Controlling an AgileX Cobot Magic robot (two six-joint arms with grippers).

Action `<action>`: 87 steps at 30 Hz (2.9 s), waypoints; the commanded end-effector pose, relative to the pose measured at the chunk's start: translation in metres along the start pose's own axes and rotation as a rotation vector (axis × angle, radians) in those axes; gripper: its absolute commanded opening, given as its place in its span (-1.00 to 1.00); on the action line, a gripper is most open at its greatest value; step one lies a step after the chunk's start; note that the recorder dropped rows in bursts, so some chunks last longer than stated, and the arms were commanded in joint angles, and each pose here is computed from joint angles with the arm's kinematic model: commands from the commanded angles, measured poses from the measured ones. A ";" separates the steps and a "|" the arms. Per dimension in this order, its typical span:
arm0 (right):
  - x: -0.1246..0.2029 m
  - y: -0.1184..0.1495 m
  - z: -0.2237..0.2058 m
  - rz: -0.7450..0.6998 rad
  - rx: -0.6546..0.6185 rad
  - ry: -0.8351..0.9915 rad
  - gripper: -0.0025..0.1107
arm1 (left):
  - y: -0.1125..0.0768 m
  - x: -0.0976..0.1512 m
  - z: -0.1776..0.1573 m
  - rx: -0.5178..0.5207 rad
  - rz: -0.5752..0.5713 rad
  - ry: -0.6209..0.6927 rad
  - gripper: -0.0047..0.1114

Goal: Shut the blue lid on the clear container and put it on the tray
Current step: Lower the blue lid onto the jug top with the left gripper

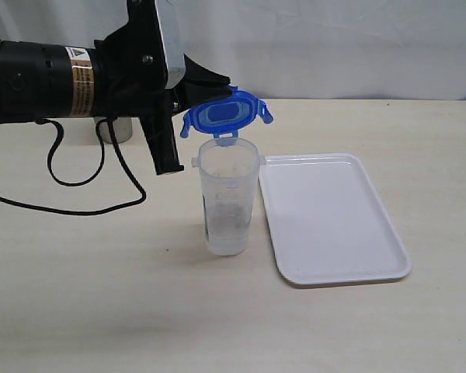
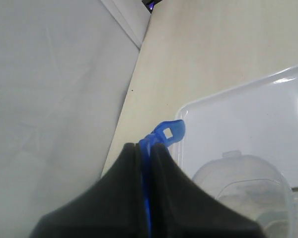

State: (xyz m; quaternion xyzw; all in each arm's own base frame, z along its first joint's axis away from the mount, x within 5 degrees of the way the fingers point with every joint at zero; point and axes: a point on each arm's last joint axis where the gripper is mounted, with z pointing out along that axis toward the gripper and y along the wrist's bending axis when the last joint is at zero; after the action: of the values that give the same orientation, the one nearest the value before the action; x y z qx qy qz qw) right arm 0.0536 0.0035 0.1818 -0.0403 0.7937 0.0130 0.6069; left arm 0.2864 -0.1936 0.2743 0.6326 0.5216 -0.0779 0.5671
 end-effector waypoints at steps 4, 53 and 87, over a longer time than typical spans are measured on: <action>0.000 0.000 0.000 -0.001 -0.002 -0.011 -0.88 | -0.005 -0.001 -0.002 0.049 -0.018 0.006 -0.92; 0.000 0.000 0.000 -0.001 -0.002 -0.011 -0.88 | -0.045 0.015 0.002 0.302 -0.100 0.005 -0.92; 0.000 0.000 0.000 -0.001 -0.002 -0.011 -0.88 | -0.049 0.012 0.001 0.350 -0.196 -0.006 -0.92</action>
State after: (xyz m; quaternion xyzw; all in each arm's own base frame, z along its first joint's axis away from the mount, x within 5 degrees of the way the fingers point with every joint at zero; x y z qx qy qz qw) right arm 0.0536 0.0035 0.1818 -0.0403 0.7937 0.0130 0.6069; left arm 0.2569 -0.1958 0.2362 0.6765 0.5448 -0.2138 0.4470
